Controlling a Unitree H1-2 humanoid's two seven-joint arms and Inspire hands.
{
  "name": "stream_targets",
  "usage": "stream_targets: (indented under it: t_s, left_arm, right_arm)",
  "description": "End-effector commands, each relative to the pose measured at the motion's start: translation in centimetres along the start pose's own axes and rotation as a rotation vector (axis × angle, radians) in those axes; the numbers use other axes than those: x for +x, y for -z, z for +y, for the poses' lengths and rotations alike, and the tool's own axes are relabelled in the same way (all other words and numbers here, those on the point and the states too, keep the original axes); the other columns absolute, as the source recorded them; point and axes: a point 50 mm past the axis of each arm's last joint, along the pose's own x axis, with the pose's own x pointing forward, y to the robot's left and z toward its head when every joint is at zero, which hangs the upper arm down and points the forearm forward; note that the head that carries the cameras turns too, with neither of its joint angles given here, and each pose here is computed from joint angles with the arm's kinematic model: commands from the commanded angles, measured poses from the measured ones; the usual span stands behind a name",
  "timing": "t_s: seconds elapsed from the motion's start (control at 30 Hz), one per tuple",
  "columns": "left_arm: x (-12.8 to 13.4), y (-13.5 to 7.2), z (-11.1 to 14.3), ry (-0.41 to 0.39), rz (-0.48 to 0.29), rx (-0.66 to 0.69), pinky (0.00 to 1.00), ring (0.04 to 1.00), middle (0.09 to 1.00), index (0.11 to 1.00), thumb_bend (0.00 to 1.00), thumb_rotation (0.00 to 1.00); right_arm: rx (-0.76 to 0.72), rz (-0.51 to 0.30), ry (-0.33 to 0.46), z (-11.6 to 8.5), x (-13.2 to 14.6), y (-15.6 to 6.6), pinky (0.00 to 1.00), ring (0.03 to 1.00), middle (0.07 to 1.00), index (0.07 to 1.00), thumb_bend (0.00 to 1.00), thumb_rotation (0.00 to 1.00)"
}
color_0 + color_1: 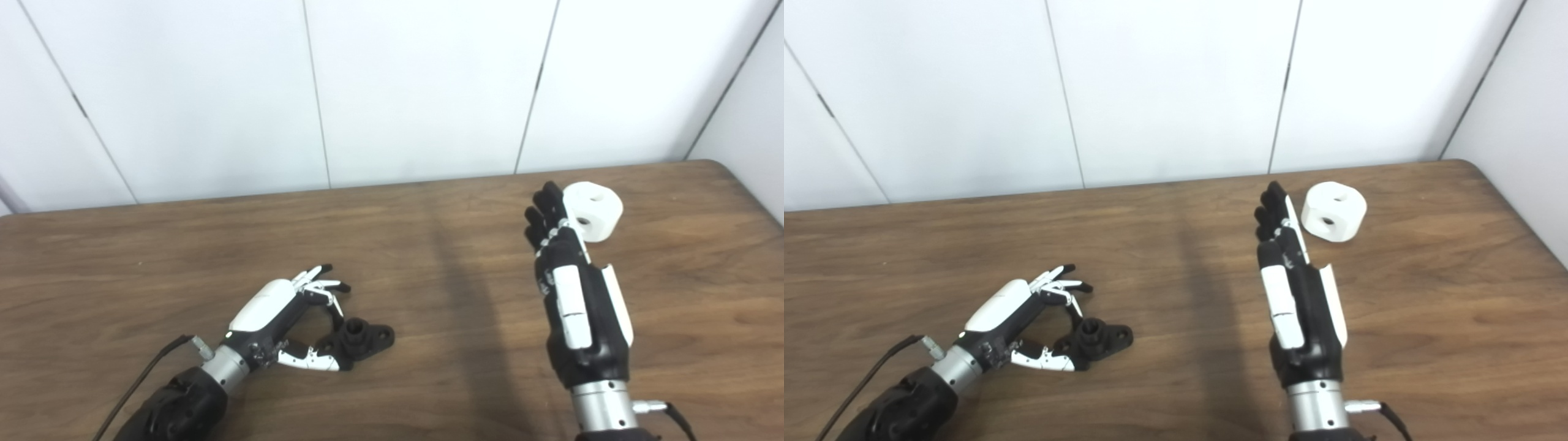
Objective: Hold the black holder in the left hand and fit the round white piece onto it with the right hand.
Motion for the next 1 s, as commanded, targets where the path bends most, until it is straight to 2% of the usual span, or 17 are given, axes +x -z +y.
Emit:
stream_targets:
  t_s: [0.0, 0.07, 0.13, 0.17, 0.27, 0.33, 0.47, 0.6, 0.7, 0.77, 0.97]
  left_arm:
    - [0.6, -0.3, -1.3, 0.066, -0.004, 0.007, 1.00, 1.000, 0.837, 0.482, 0.52, 0.05]
    - [0.6, -0.1, -1.2, 0.067, -0.001, 0.014, 1.00, 1.000, 0.845, 0.482, 0.52, 0.05]
    - [0.7, 0.0, -1.2, 0.068, 0.002, 0.017, 1.00, 1.000, 0.852, 0.482, 0.52, 0.05]
    - [0.7, 0.0, -1.1, 0.068, 0.004, 0.015, 1.00, 1.000, 0.855, 0.482, 0.52, 0.05]
    - [0.7, 0.1, -0.9, 0.069, 0.004, 0.014, 1.00, 1.000, 0.861, 0.482, 0.52, 0.05]
    - [0.6, 0.2, -0.9, 0.067, 0.004, 0.018, 1.00, 1.000, 0.861, 0.482, 0.52, 0.05]
    - [0.5, 0.4, -0.9, 0.061, -0.003, 0.016, 1.00, 1.000, 0.855, 0.482, 0.52, 0.05]
    - [0.4, 0.7, -0.8, 0.069, 0.005, 0.021, 1.00, 1.000, 0.855, 0.483, 0.52, 0.04]
    - [0.3, 0.8, -0.8, 0.070, 0.005, 0.022, 1.00, 1.000, 0.856, 0.483, 0.52, 0.04]
    - [0.3, 1.0, -0.7, 0.066, 0.007, 0.015, 1.00, 1.000, 0.855, 0.483, 0.52, 0.04]
    - [0.1, 1.5, -0.6, 0.058, 0.001, 0.005, 1.00, 1.000, 0.847, 0.483, 0.52, 0.04]
  right_arm:
    - [-0.035, -0.078, 0.014, -1.1, 0.6, -1.9, 0.98, 0.954, 0.953, 0.921, 0.48, 0.72]
    - [-0.137, -0.088, 0.051, -2.9, 1.5, -3.1, 0.94, 0.952, 0.935, 0.882, 0.42, 0.60]
    - [-0.211, -0.084, 0.075, -4.1, 2.1, -3.9, 0.99, 0.980, 0.934, 0.847, 0.43, 0.54]
    - [-0.270, -0.090, 0.083, -5.0, 2.5, -4.2, 0.97, 0.970, 0.923, 0.834, 0.44, 0.52]
    - [-0.412, -0.109, 0.094, -8.3, 4.1, -4.8, 0.80, 0.900, 0.886, 0.780, 0.52, 0.41]
    - [-0.476, -0.110, 0.121, -10.3, 5.0, -4.8, 0.75, 0.869, 0.875, 0.769, 0.55, 0.34]
    - [-0.614, -0.143, 0.163, -13.6, 6.8, -4.3, 0.79, 0.877, 0.881, 0.776, 0.61, 0.27]
    - [-0.768, -0.193, 0.188, -15.7, 8.6, -4.3, 0.78, 0.869, 0.871, 0.787, 0.72, 0.34]
    - [-0.857, -0.198, 0.201, -17.0, 10.2, -4.5, 0.79, 0.887, 0.877, 0.776, 0.77, 0.36]
    - [-0.929, -0.176, 0.186, -17.8, 11.4, -4.6, 0.80, 0.889, 0.877, 0.777, 0.79, 0.36]
    - [-1.019, -0.096, 0.115, -19.3, 14.0, -4.1, 0.78, 0.879, 0.882, 0.807, 0.85, 0.36]
